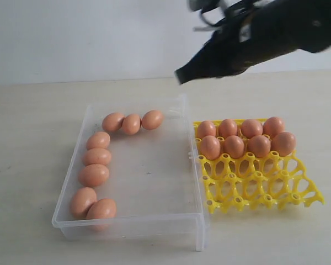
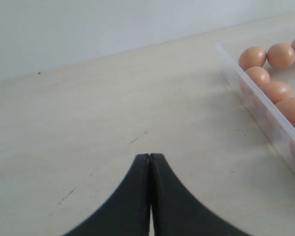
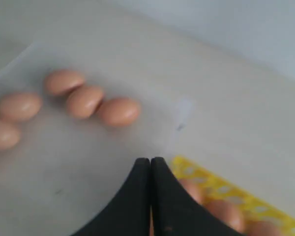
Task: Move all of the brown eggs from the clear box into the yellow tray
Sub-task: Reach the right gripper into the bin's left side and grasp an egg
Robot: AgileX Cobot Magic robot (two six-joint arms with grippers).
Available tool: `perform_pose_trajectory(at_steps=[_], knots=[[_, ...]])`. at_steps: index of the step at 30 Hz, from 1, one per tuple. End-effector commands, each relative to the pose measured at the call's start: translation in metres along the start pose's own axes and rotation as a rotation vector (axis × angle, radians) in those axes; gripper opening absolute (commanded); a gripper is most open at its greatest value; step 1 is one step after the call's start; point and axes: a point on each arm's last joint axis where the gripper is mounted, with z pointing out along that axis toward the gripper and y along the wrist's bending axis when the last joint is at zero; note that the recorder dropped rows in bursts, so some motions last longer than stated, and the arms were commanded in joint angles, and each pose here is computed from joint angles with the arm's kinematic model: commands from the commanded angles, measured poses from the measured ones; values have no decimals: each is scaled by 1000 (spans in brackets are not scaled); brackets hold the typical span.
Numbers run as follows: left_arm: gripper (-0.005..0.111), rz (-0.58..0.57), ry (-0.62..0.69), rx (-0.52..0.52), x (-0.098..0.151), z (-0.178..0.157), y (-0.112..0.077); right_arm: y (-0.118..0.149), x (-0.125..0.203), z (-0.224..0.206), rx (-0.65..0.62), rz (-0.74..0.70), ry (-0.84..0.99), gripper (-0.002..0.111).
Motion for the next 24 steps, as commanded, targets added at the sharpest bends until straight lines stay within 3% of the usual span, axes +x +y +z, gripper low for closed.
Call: perform_pose_trajectory(at_steps=[1, 4, 7, 9, 12, 15, 19, 24], knots=[[0, -1, -17, -1, -2, -1, 0, 69, 5, 42, -345, -286, 338, 0], [0, -1, -17, -1, -2, -1, 0, 97, 7, 69, -436, -368, 479, 1], [0, -1, -17, -1, -2, -1, 0, 115, 8, 90, -531, -651, 487, 12], [0, -1, -17, -1, -2, -1, 0, 125, 11, 103, -569, -838, 455, 24], [0, -1, -17, -1, -2, -1, 0, 134, 14, 118, -594, -997, 380, 46], [0, -1, -17, -1, -2, -1, 0, 140, 13, 131, -564, -1002, 292, 56], [0, -1, -17, -1, -2, -1, 0, 143, 6, 142, -490, -983, 168, 56], [0, -1, -17, -1, -2, -1, 0, 147, 12, 153, -493, -956, 159, 56]])
